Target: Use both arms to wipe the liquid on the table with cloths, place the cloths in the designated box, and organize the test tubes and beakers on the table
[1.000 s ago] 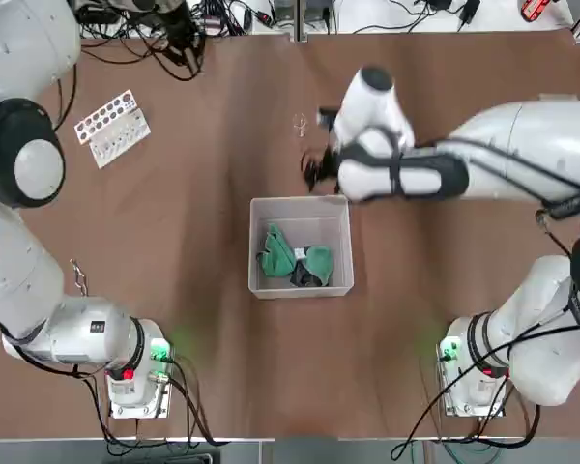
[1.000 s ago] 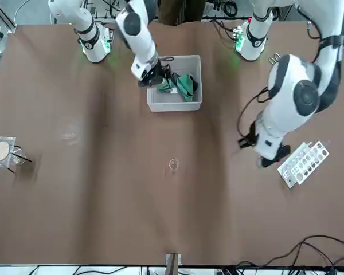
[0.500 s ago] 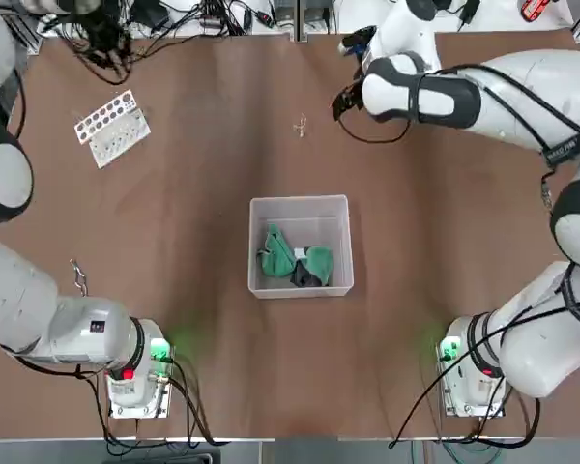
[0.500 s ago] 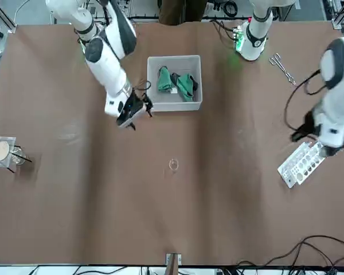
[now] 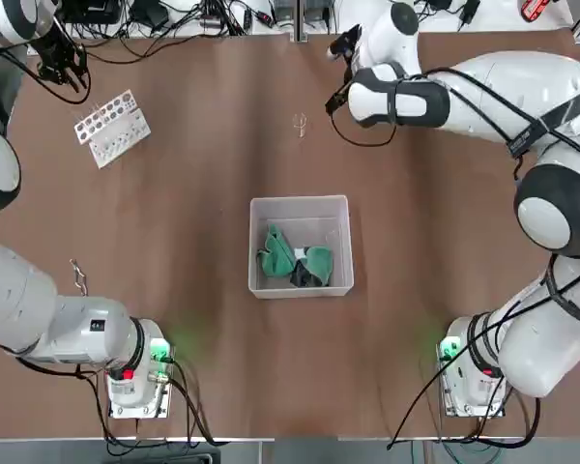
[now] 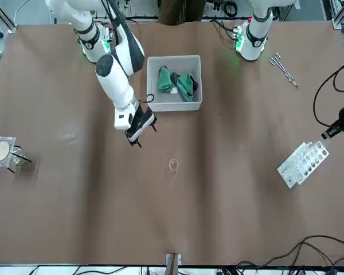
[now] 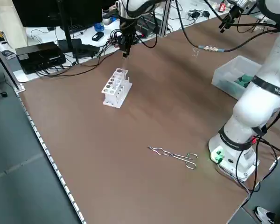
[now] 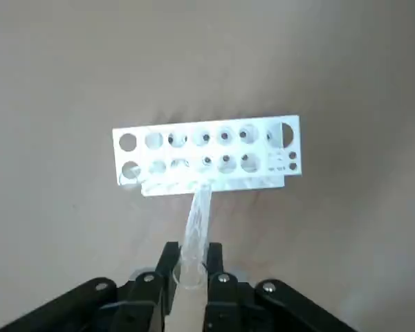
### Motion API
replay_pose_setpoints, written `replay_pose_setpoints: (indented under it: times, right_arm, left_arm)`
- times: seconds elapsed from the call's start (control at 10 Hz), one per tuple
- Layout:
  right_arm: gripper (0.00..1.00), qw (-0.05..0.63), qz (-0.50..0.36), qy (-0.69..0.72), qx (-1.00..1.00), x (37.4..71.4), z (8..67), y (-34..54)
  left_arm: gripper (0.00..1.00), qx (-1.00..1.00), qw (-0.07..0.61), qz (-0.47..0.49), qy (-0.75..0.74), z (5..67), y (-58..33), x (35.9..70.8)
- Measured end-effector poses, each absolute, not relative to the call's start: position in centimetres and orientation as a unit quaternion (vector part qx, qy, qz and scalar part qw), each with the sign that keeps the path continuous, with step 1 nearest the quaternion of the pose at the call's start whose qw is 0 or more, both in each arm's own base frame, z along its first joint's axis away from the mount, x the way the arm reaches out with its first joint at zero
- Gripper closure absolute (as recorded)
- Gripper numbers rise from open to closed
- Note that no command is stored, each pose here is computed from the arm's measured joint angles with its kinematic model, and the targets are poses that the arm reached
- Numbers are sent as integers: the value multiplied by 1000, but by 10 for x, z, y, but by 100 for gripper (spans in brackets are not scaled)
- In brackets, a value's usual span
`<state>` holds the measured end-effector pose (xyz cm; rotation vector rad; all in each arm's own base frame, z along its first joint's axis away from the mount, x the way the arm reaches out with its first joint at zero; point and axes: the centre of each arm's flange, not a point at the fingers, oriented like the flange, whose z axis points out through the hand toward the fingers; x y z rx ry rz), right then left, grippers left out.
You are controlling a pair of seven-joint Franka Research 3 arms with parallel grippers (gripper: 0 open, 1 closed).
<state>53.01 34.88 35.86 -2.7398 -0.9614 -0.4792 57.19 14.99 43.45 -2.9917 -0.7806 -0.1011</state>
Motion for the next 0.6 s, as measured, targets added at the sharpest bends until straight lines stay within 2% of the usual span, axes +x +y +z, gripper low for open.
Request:
replay_pose_setpoints:
  times: [0.2, 0.4, 0.6]
  right_arm:
    - [1, 124, -117, -322, -931, 550, 373, 329]
    - [1, 202, -107, -336, -914, 566, 383, 307]
    - [1, 260, -124, -380, -879, 575, 366, 290]
  left_arm:
    - [79, -967, 29, -38, -251, 428, 162, 574]
    - [79, -967, 30, -39, -252, 430, 170, 571]
    - [79, -966, 30, -40, -255, 431, 174, 570]
